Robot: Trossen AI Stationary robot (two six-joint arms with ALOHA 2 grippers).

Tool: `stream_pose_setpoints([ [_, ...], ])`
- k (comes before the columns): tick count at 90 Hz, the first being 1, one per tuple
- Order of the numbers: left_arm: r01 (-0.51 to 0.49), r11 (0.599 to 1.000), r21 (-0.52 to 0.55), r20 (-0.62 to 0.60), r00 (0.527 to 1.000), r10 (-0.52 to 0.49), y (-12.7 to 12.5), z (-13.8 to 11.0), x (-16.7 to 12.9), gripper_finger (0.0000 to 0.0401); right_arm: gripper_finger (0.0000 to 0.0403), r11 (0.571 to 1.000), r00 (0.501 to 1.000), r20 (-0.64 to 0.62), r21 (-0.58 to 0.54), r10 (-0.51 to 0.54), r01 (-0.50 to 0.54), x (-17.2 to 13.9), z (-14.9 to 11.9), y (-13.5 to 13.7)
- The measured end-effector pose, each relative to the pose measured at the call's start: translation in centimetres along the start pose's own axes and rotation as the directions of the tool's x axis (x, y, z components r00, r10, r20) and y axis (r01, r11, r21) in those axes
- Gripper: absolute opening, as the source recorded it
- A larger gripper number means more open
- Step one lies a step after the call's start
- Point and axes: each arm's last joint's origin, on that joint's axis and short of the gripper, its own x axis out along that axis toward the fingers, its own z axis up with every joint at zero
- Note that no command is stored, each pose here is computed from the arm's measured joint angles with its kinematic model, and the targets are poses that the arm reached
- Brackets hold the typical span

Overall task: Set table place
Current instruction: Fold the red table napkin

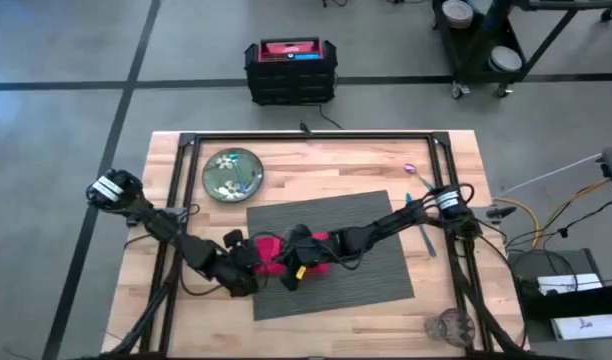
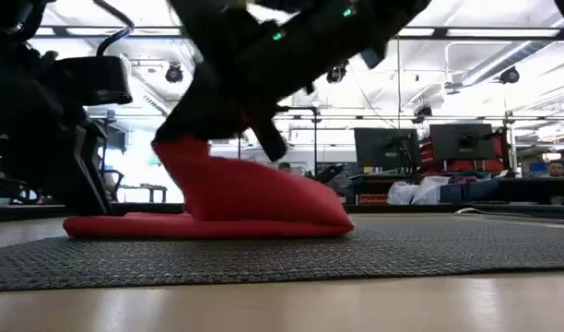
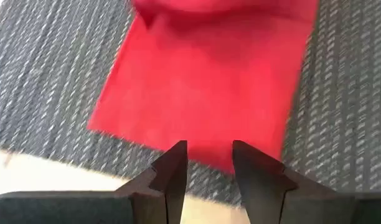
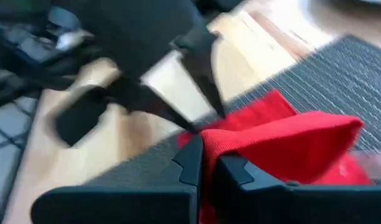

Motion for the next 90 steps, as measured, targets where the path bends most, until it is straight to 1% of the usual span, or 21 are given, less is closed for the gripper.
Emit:
stream_pose_setpoints([
  [15,0.005,1.000,0.012,0.019,1.000,-0.005,-0.1,0.0,0.1,0.0114,0.0002,1.000,1.000,-0.010,-0.004,-0.010,0.010,1.9,-0.4,-0.1],
  [26,0.006,1.000,0.013,0.018,1.000,-0.006,-0.1,0.1,0.1,0.0114,0.0004,1.000,1.000,-0.005,-0.010,-0.011,0.011,2.1,-0.3,0.0],
  [32,0.005,1.000,0.021,0.017,1.000,-0.005,0.0,0.0,0.1,0.0114,0.0014,1.000,1.000,0.001,-0.025,-0.010,0.010,2.0,-0.1,0.1],
  [41,0.009,1.000,0.029,0.007,1.000,-0.009,-0.1,0.1,0.0,0.0114,0.0051,0.999,1.000,0.001,-0.050,-0.011,0.011,1.9,-0.1,0.1],
  [48,0.031,0.998,0.054,-0.061,0.998,-0.028,-0.2,0.4,-0.6,0.0114,0.0090,0.995,1.000,-0.013,-0.095,0.022,-0.023,1.8,0.0,0.2],
  [54,0.031,0.998,0.058,-0.096,0.995,-0.025,-0.4,1.2,-1.7,0.0114,0.0124,0.990,0.999,-0.019,-0.134,0.044,-0.046,1.7,0.2,0.4],
  [65,0.041,0.998,0.048,-0.095,0.995,-0.037,-0.9,3.0,-3.7,0.0114,0.0177,0.975,0.997,-0.028,-0.209,0.066,-0.071,1.7,0.4,0.4],
  [78,0.052,0.998,0.035,-0.065,0.997,-0.050,-1.2,4.3,-5.3,0.0114,0.0216,0.951,0.994,-0.071,-0.294,0.080,-0.098,1.3,0.9,0.1],
  [90,0.059,0.998,0.023,-0.039,0.998,-0.058,-1.3,5.1,-5.9,0.0114,0.0234,0.922,0.988,-0.147,-0.377,0.035,-0.089,-0.3,1.8,0.0],
])
